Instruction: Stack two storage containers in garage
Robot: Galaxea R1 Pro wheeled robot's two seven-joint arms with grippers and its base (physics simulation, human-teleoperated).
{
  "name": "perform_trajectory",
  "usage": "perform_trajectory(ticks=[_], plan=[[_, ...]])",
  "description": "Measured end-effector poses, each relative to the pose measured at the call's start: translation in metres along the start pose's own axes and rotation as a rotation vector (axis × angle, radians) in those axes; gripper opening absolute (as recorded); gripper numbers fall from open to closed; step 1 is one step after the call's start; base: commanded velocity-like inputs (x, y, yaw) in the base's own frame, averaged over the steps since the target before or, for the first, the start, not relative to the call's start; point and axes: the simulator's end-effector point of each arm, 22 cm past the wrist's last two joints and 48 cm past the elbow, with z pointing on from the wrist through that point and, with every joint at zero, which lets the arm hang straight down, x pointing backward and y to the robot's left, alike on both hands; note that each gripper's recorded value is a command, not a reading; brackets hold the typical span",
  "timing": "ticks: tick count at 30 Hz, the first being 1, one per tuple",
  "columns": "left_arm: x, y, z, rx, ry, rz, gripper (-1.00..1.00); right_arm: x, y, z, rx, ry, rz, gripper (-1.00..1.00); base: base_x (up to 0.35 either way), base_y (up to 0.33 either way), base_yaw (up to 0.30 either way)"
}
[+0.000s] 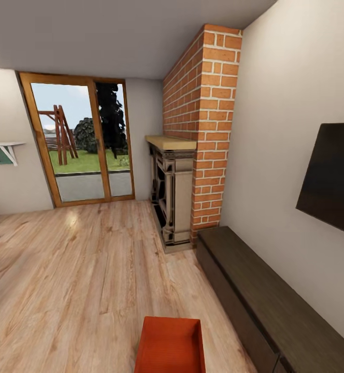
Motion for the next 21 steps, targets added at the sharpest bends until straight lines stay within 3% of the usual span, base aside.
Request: perform_trajectory(ticks=[13, 21], plan=[[0.0001, -0.0005, 0.0000, 0.001, 0.000, 0.000, 1.00, 0.0005, -0.0007, 0.0000, 0.000, 0.003, -0.005, 1.00, 0.003, 0.001, 0.000], [0.0002, -0.0010, -0.0001, 0.001, 0.000, 0.000, 1.00, 0.0002, -0.0003, -0.0001, 0.000, 0.001, -0.002, 1.00, 0.106, 0.108, 0.000]])
